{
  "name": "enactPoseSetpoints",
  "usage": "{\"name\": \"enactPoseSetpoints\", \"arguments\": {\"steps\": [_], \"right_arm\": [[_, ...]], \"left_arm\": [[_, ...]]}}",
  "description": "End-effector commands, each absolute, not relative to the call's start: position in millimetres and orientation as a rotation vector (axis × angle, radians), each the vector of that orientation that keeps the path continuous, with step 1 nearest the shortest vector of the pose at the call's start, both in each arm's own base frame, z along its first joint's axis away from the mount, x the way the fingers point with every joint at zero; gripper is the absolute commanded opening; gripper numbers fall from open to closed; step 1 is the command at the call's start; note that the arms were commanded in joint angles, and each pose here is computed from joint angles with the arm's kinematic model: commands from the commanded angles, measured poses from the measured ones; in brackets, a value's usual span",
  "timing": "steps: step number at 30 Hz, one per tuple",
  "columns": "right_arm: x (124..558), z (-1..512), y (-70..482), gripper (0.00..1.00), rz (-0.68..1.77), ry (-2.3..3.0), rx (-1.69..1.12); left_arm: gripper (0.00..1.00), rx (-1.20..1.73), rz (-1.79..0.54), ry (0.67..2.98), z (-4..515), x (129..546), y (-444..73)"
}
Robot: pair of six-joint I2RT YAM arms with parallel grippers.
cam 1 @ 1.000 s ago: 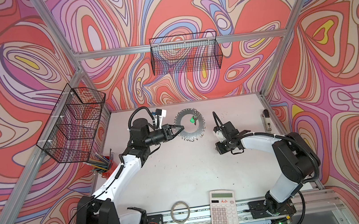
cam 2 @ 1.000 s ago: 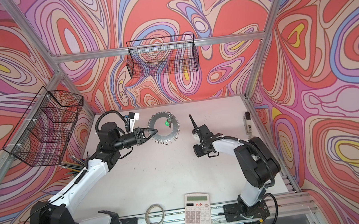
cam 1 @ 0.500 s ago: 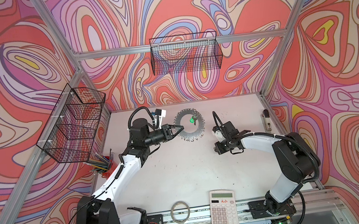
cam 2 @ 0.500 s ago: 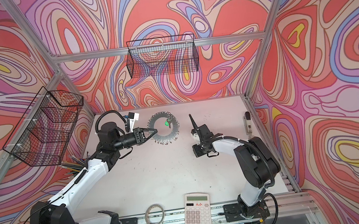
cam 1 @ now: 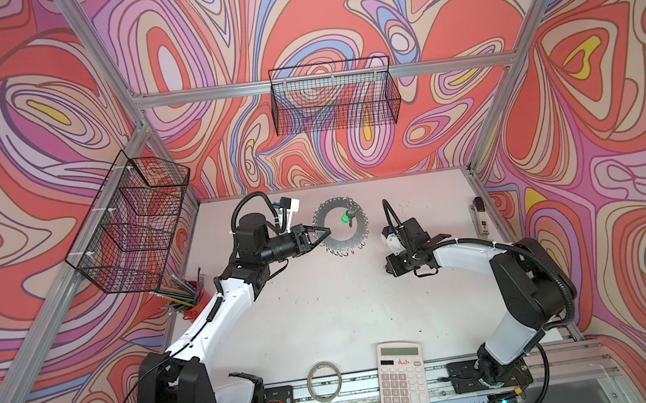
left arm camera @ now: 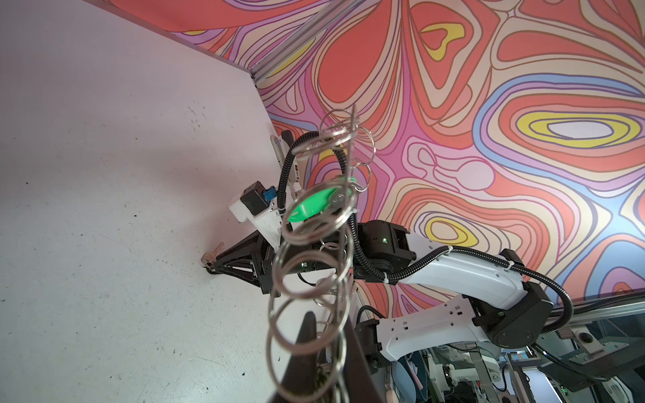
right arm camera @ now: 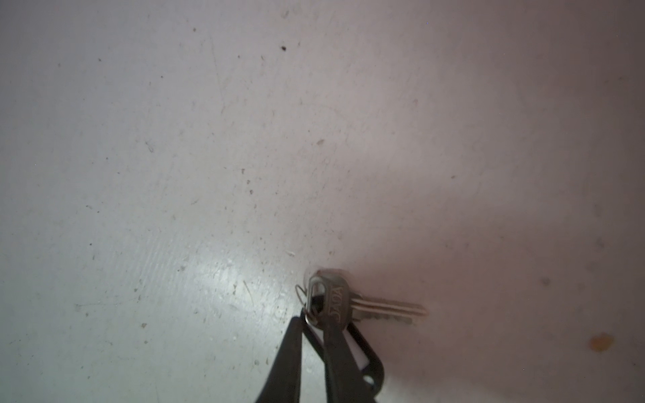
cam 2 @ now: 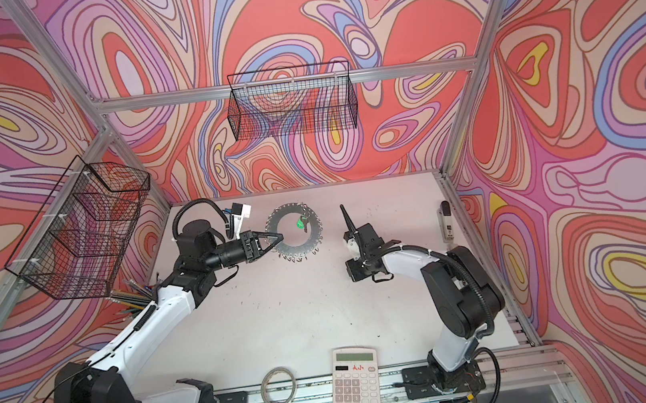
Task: Put the keys on the keyring
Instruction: 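Lift the black-tagged key with the right gripper toward the disc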
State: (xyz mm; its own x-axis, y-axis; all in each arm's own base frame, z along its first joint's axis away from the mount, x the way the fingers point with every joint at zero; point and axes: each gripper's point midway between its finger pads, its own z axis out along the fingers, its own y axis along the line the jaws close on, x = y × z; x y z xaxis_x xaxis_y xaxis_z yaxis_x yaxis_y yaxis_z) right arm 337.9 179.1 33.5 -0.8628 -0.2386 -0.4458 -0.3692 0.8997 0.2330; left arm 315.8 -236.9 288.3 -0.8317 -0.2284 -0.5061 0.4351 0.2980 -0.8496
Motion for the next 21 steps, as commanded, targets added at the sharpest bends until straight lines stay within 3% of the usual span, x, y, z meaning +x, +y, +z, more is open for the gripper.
{"name": "enactPoseSetpoints", "arguments": {"steps": [1, 11, 21], "right_arm": [[341.9, 33.0, 183.3, 0.15, 0.441, 2.636, -0.472], [339.8, 28.3, 184.4, 0.14, 0.45, 2.656, -0.479], [340.6, 29.8, 185.0, 0.06, 0.449, 2.646, -0.481]], "left_arm": [[0.0, 0.248, -1.577, 1.962, 307.1, 314.0, -236.5], [0.0, 0.245, -1.575, 1.97, 306.0, 314.5, -236.6], [0.0, 0.249, -1.553, 1.988, 308.7, 312.4, -233.4]]}}
